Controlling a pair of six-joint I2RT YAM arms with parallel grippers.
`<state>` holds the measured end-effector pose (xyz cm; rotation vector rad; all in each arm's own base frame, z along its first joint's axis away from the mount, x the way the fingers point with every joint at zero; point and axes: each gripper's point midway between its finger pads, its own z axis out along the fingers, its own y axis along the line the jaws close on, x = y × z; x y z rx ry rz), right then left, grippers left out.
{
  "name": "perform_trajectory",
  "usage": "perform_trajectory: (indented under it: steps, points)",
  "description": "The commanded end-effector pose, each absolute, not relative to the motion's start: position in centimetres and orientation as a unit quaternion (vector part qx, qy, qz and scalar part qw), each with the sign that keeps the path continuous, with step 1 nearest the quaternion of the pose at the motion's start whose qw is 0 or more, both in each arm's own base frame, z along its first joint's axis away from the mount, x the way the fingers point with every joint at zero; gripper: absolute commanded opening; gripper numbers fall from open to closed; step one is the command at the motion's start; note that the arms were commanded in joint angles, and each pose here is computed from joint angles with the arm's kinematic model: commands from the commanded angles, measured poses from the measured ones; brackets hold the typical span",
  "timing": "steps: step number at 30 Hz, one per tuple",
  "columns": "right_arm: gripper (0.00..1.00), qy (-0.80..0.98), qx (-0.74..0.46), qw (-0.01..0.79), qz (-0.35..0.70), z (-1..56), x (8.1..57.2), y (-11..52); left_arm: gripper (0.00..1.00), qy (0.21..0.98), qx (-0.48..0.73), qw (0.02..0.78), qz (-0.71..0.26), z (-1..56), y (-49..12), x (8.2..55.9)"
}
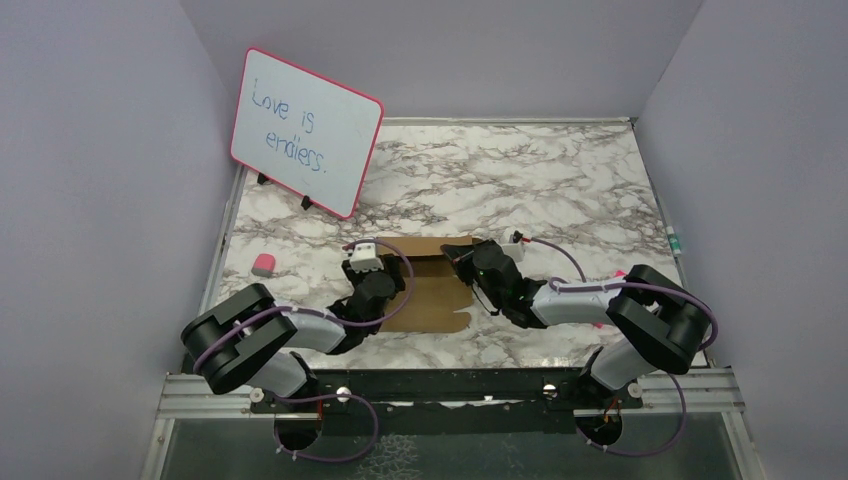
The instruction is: Fold the paper box
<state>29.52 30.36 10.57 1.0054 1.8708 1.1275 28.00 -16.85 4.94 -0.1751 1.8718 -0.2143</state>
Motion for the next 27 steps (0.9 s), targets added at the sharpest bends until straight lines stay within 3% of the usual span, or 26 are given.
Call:
perform_trajectory:
  steps: [1, 9, 15, 21, 27]
  points:
    - [0.01, 0.752, 0.37, 0.37, 0.401, 8.8, 28.8, 29.6, 0.66, 0.817, -0.017, 0.57, -0.088, 4.3, -16.6, 27.3]
    - [0.01, 0.751, 0.346, 0.389, 0.407, 9.7, 29.0, 29.8, 0.69, 0.794, 0.065, 0.563, -0.219, 7.6, -18.7, 25.0]
    - [0.01, 0.753, 0.331, 0.396, 0.408, 10.0, 29.0, 30.0, 0.69, 0.785, 0.027, 0.572, -0.237, 9.2, -16.1, 24.3]
    - [0.01, 0.752, 0.326, 0.404, 0.407, 10.4, 29.2, 29.9, 0.49, 0.808, -0.035, 0.553, -0.201, 8.5, -13.3, 25.0]
    - [0.01, 0.75, 0.323, 0.416, 0.4, 10.8, 29.3, 29.4, 0.46, 0.829, -0.029, 0.528, -0.181, 7.3, -13.3, 25.4]
